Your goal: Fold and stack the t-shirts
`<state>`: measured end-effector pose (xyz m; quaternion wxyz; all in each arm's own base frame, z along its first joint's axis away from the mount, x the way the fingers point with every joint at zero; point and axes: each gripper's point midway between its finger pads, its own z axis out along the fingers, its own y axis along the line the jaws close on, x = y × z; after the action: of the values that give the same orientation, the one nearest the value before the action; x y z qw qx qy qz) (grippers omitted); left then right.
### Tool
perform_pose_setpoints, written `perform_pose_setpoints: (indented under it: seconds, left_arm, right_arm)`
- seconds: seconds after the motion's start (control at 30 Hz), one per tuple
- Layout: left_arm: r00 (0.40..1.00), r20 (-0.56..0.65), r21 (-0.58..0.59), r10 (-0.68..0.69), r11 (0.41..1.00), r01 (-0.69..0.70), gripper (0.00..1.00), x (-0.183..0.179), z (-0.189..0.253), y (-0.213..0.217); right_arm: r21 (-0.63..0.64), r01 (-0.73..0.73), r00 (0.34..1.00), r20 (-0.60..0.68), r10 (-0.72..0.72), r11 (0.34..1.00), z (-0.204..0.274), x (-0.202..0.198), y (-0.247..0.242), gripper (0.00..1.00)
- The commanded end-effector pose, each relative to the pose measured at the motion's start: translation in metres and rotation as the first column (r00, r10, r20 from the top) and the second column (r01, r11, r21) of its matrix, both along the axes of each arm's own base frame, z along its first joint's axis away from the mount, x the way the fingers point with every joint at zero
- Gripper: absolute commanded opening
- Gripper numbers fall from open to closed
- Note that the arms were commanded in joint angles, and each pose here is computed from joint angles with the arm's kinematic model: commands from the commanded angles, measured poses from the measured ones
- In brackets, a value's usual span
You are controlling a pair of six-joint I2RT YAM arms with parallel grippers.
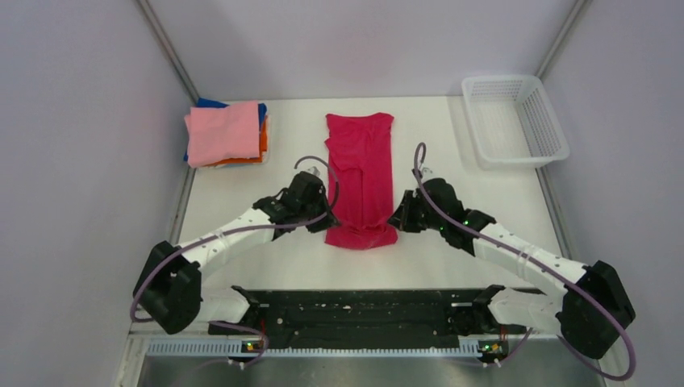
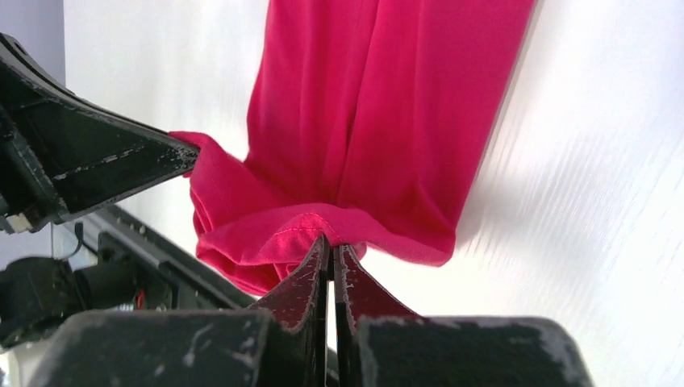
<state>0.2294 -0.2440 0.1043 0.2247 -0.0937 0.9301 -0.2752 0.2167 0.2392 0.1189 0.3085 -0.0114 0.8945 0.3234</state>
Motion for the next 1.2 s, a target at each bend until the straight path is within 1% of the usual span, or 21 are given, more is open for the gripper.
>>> perform_pose_setpoints:
  seconds: [0.0,0.2,0.33,0.43,0.6,0.9,1.0,1.17]
  left_arm:
    - [0.994,0.099,-0.039,0.052,0.998,-0.049,0.00,0.055,0.031,0.002]
    - [0.990,0.120,0.022,0.074,0.997,-0.077,0.00,0.093,0.034,0.017]
    - [0.992,0.099,0.068,0.078,0.994,-0.085,0.00,0.118,0.028,0.023]
    - [0.991,0.107,0.107,0.076,0.990,-0.087,0.00,0.136,0.027,0.024]
    - [0.989,0.113,0.156,0.092,0.982,-0.109,0.00,0.160,0.024,0.032]
    - [0.995,0.062,0.165,0.076,0.983,-0.086,0.00,0.194,0.006,0.033]
    - [0.997,0.040,0.159,0.067,0.985,-0.073,0.00,0.202,-0.003,0.032]
    - [0.998,0.043,0.137,0.043,0.989,-0.049,0.00,0.214,-0.004,0.027]
  right_arm:
    - [-0.022,-0.022,0.990,0.140,0.025,1.000,0.033,0.044,0.005,0.00]
    - [-0.024,0.020,0.989,0.149,-0.016,1.000,0.032,0.091,0.005,0.00]
    - [-0.038,0.018,0.984,0.178,-0.011,0.999,0.034,0.116,0.004,0.00]
    - [-0.045,0.028,0.985,0.169,-0.020,0.999,0.029,0.131,-0.001,0.00]
    - [-0.013,0.017,0.988,0.152,-0.015,1.000,0.022,0.152,-0.002,0.00]
    - [0.010,0.005,0.990,0.138,-0.006,1.000,0.008,0.184,0.002,0.00]
    - [-0.001,0.024,0.989,0.143,-0.023,1.000,0.005,0.192,-0.001,0.00]
    - [-0.022,0.060,0.990,0.132,-0.057,0.998,-0.004,0.203,-0.010,0.00]
